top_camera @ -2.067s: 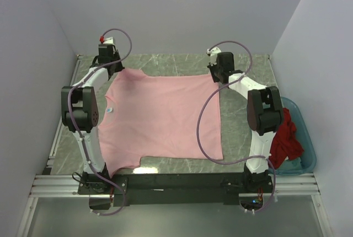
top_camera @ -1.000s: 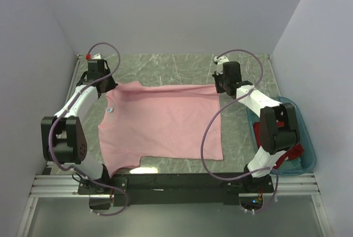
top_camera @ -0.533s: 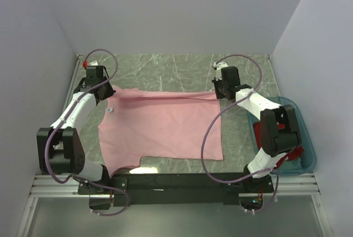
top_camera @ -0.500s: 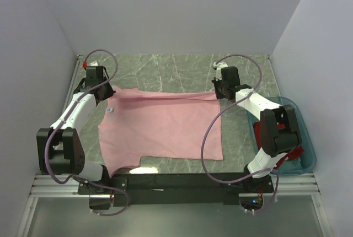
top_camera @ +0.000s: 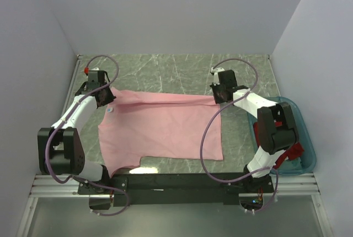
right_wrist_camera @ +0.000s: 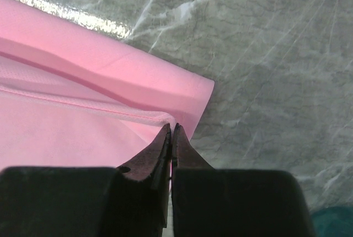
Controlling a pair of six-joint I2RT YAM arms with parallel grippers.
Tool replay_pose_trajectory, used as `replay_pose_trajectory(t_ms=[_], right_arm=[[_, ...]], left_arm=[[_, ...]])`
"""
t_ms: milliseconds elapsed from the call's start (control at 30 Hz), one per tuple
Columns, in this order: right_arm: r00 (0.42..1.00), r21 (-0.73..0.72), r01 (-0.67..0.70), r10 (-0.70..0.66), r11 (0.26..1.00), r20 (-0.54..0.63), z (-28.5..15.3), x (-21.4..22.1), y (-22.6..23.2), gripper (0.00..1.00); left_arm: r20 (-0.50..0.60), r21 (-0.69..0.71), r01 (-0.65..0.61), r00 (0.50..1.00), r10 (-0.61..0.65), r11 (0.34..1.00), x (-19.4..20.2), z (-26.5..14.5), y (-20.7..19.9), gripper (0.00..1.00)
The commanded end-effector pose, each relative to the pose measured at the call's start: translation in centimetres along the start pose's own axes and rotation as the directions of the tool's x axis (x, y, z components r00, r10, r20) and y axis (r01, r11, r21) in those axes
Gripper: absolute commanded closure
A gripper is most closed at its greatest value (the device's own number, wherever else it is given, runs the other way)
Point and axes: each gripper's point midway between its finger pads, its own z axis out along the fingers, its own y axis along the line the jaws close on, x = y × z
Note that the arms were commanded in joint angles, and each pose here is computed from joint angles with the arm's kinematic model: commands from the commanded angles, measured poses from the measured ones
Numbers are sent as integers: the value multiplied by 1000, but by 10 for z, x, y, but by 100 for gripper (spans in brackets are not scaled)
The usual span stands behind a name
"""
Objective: Fold and stack the t-shirts
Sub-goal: Fold the tshirt
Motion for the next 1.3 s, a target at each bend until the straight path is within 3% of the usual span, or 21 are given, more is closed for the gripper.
replay_pose_trajectory(t_ms=[0,333,700,1033,1133,1267], right_arm=[[1000,16,4,-4,1000,-19,1,0,0,100],[1000,30,3,-2,1000,-23,-4,5,-2,100],[994,15,10,-8,1000,-111,8,33,8,99],[993,6,17,-16,1000,-116,6,38,16,95],[993,4,4,-4,1000,-119,6,40,18,91],[994,-10,-11,10,1000,-105,1,39,21,72]], left_arm=[[30,-24,-9,999,9,1000,-9,-6,5,99],[52,-21,-10,999,11,1000,-22,-18,2,99],[-42,-53,20,999,-22,998,29,0,20,99],[-44,-53,56,997,-58,997,44,-7,27,99],[-47,-49,70,996,-72,996,49,-9,27,99],[-57,-30,91,994,-93,995,53,-11,25,99]])
